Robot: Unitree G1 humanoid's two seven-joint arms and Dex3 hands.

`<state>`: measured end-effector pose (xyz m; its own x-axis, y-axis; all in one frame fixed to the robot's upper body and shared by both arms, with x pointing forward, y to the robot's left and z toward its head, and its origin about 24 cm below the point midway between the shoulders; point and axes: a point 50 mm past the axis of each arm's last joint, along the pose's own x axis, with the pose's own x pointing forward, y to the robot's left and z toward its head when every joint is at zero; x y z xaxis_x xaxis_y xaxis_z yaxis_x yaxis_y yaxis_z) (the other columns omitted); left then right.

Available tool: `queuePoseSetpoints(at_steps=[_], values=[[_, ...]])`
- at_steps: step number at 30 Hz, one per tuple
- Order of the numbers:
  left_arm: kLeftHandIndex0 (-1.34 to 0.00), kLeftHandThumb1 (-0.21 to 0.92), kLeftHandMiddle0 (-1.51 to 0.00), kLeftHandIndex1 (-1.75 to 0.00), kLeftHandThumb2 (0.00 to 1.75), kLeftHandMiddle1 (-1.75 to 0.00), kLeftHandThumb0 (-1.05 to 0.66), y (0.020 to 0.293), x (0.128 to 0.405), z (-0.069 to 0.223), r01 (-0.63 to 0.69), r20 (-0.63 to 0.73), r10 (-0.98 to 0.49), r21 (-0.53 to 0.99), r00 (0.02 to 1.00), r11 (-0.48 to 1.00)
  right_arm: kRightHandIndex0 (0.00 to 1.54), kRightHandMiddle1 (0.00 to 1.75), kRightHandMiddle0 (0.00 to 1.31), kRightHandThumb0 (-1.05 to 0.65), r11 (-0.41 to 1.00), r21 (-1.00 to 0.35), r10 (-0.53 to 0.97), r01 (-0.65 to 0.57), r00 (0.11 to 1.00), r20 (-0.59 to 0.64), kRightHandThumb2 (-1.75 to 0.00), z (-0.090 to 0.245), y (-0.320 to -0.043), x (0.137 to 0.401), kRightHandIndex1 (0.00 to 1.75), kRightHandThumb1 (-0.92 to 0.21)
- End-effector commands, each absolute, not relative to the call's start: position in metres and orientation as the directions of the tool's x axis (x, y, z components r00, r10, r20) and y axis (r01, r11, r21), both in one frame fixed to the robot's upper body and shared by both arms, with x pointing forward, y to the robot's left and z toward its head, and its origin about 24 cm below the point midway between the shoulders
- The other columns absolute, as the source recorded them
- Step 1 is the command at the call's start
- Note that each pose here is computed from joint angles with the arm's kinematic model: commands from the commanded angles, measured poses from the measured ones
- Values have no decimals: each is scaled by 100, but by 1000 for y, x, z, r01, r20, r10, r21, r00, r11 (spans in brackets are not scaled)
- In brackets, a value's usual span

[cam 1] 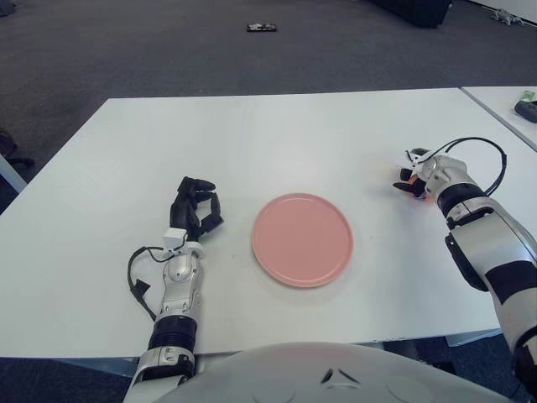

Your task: Put the apple into the plate.

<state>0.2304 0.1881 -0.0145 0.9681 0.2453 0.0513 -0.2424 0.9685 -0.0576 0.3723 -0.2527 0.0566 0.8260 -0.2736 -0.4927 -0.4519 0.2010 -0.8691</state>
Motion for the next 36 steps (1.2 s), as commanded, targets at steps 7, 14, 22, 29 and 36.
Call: queuePoseSetpoints(at_steps=[7, 14, 22, 29, 36], values=[[-45, 52, -81, -175, 107, -175, -42, 189, 216, -33, -266, -45, 265, -31, 963, 963, 123, 175, 67, -50, 285, -953, -310, -100, 931, -190, -141, 73, -251, 378, 175, -23], [-45, 52, -80, -175, 108, -175, -42, 189, 216, -32, -263, -40, 262, -26, 964, 965, 121, 175, 68, -51, 315, -946, -307, 76, 951, -26, -143, 83, -244, 381, 175, -22], [-46, 51, -80, -175, 108, -175, -42, 189, 216, -32, -263, -41, 262, -21, 964, 965, 115, 175, 69, -51, 399, -895, -266, 200, 959, 95, -145, 94, -238, 379, 175, -21], [-45, 53, -79, -175, 106, -175, -41, 188, 216, -33, -259, -53, 257, -35, 965, 965, 121, 175, 71, -52, 496, -820, -204, 286, 956, 210, -147, 110, -236, 373, 175, -19], [-45, 53, -81, -175, 107, -175, -42, 188, 217, -33, -251, -51, 249, -43, 967, 967, 126, 175, 71, -52, 559, -755, -157, 344, 937, 311, -147, 129, -226, 364, 175, -19]])
